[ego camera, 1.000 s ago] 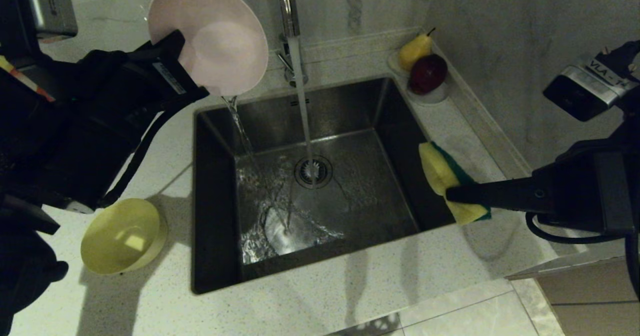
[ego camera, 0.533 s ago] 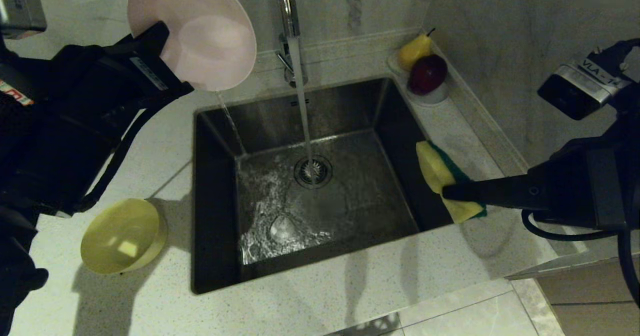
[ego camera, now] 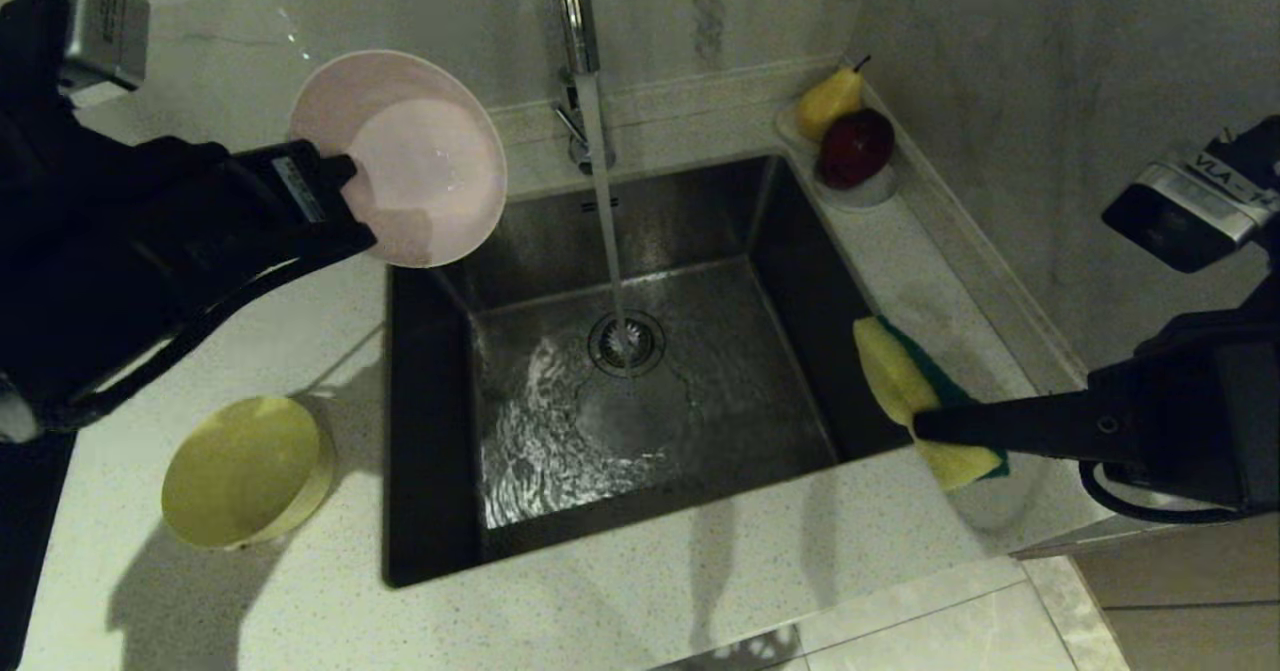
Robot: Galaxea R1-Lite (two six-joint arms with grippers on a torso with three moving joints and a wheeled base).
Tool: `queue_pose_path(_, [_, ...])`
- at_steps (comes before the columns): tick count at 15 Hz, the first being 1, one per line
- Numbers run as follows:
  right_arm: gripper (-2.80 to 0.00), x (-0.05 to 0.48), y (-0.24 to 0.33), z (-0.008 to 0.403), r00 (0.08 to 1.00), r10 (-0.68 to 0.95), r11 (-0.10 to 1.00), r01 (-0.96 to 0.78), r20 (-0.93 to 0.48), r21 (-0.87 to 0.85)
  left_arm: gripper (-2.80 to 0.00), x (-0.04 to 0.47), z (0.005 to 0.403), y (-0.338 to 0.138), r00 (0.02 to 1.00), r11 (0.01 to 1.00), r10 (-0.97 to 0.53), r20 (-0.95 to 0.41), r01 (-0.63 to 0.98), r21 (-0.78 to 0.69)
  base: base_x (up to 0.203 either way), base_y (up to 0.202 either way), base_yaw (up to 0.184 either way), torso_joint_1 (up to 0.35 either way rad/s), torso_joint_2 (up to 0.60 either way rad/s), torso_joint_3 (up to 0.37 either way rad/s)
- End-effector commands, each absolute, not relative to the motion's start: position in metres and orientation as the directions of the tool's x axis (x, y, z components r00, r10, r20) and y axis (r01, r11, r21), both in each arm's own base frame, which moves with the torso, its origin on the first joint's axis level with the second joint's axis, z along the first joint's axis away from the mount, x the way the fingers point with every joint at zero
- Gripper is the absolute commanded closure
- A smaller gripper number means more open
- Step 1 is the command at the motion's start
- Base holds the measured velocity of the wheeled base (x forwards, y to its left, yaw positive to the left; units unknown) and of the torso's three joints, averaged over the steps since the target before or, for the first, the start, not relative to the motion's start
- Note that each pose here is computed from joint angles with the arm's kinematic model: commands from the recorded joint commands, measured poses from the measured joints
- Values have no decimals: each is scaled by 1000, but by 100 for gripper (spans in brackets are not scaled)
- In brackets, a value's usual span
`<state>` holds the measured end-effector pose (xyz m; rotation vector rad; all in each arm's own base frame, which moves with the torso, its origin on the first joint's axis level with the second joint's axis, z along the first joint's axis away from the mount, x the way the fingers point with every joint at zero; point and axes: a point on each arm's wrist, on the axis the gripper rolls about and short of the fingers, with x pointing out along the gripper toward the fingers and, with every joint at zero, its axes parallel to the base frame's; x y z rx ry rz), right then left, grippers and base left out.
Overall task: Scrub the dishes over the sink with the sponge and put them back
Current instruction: Place the bowl on the table
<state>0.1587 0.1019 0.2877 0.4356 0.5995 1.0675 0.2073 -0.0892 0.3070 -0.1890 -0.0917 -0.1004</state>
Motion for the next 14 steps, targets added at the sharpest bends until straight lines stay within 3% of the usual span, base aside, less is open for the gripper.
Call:
queue_pose_path(1, [0,156,99,288,356,902,428,-673,-243,604,0,184,327,-77,980,965,-97,-173,50,-257,0,0,0,0,0,0])
queue_pose_path(5, [0,150,93,288,367,894,444,-657,-256,609,0,165,352,-47,941,904,4,-337,-148,-402,0,0,0,0,0,0])
queue_pose_path(10, [0,156,83,286,422,865,494,-614,-273,616,0,194,333,10,843,735,296,-449,-501,-456,0,0,0,0,0,0])
queue_pose_path(14, [0,157,81,283,429,859,503,-606,-280,616,0,220,309,60,771,588,303,-560,-614,-527,0,0,0,0,0,0])
